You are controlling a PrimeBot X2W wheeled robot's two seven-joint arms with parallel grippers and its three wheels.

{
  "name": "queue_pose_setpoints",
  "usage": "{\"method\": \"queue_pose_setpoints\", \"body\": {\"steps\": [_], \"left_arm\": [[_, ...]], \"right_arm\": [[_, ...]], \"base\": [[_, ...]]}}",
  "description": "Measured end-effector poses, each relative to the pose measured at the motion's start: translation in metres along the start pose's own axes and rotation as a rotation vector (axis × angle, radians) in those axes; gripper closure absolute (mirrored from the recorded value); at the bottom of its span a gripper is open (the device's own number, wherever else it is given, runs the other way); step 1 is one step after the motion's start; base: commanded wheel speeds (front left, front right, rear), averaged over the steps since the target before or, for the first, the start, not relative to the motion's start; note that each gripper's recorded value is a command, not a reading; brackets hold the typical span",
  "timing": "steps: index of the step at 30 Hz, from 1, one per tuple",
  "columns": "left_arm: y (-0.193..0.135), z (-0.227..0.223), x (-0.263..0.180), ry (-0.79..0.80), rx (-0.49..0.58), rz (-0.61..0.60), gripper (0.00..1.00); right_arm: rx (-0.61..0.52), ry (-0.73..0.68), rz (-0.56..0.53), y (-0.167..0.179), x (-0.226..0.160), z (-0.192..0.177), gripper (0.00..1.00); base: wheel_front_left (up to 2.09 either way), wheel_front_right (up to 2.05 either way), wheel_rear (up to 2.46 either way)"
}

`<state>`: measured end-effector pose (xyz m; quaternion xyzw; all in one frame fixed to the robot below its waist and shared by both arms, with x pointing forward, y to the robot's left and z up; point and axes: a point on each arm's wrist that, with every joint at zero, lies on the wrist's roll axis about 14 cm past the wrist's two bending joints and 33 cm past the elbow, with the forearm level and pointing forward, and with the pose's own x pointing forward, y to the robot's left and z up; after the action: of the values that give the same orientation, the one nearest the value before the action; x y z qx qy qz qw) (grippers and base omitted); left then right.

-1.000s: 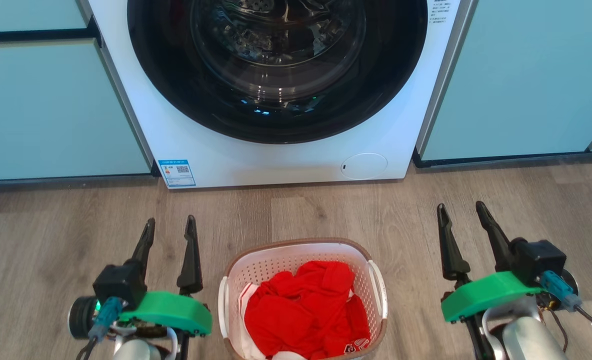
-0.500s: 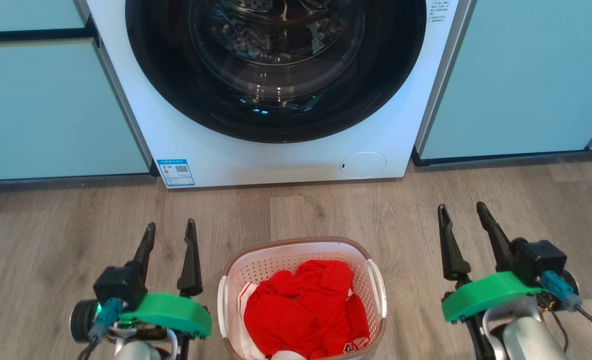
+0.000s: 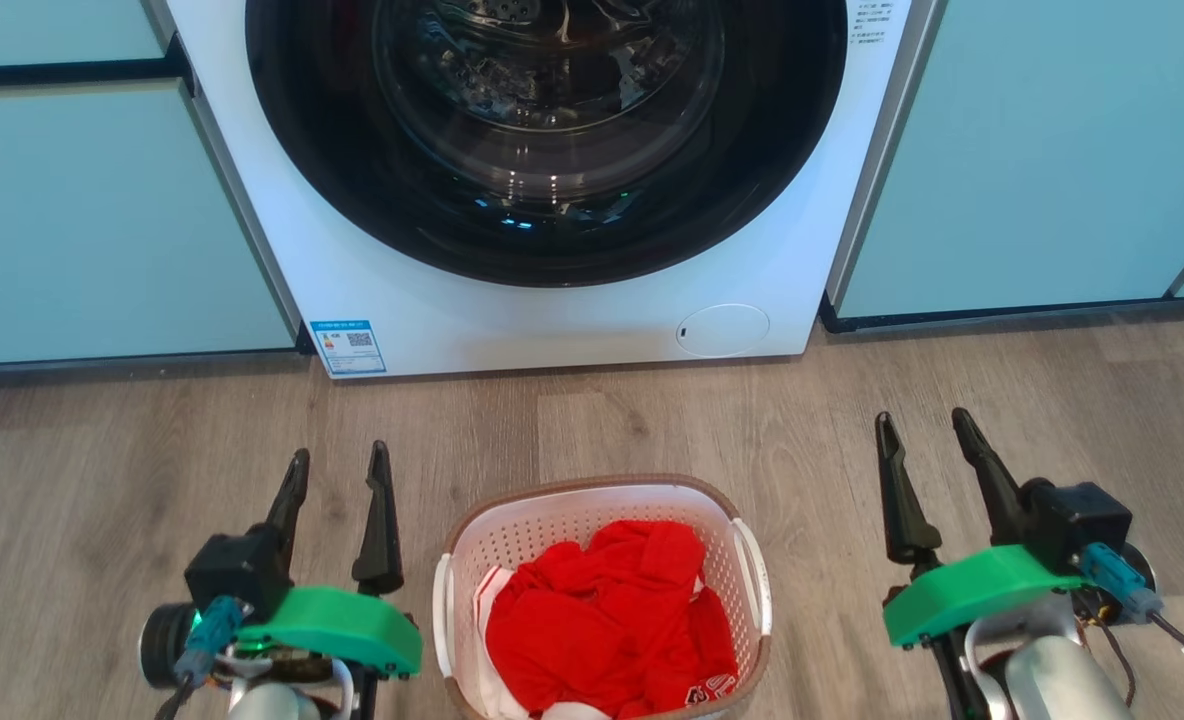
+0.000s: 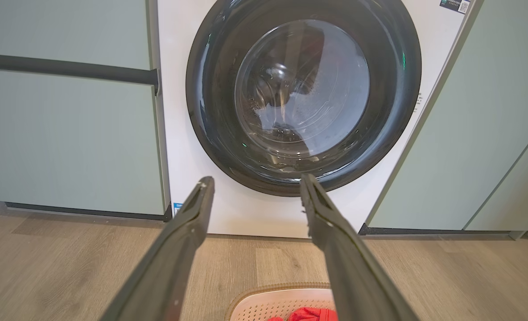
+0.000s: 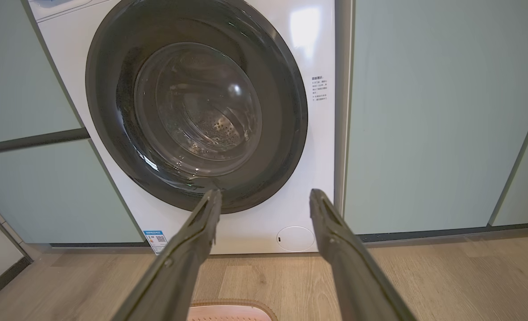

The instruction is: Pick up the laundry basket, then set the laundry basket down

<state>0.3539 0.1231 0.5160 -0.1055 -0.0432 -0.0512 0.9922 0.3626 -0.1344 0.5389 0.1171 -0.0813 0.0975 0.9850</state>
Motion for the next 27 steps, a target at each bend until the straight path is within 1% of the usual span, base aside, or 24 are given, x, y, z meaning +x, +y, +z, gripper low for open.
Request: {"method": "queue_pose_setpoints", "body": {"steps": [6,7,11,13,27], "left_arm": [[0.001,0.000,0.000,0.002,-0.021,0.006,0.00],[0.001,-0.005,-0.001,0.016,-0.019,0.007,1.00],[0.009,-0.037,-0.018,0.120,-0.016,0.035,1.00],[0.013,-0.047,-0.026,0.159,-0.033,0.051,1.00],[0.018,-0.052,-0.025,0.189,-0.172,0.086,1.00]], "right_arm": [[-0.004,0.003,0.001,0.000,0.000,-0.001,0.00],[-0.003,0.020,-0.001,0.000,-0.001,-0.006,1.00],[0.010,0.122,-0.028,-0.006,-0.018,-0.037,1.00],[0.031,0.151,-0.044,-0.009,-0.026,-0.046,1.00],[0.169,0.159,-0.096,-0.017,-0.026,-0.048,1.00]], "base": [[0.00,0.00,0.00],[0.00,0.00,0.00],[0.00,0.00,0.00],[0.00,0.00,0.00],[0.00,0.00,0.00]]}}
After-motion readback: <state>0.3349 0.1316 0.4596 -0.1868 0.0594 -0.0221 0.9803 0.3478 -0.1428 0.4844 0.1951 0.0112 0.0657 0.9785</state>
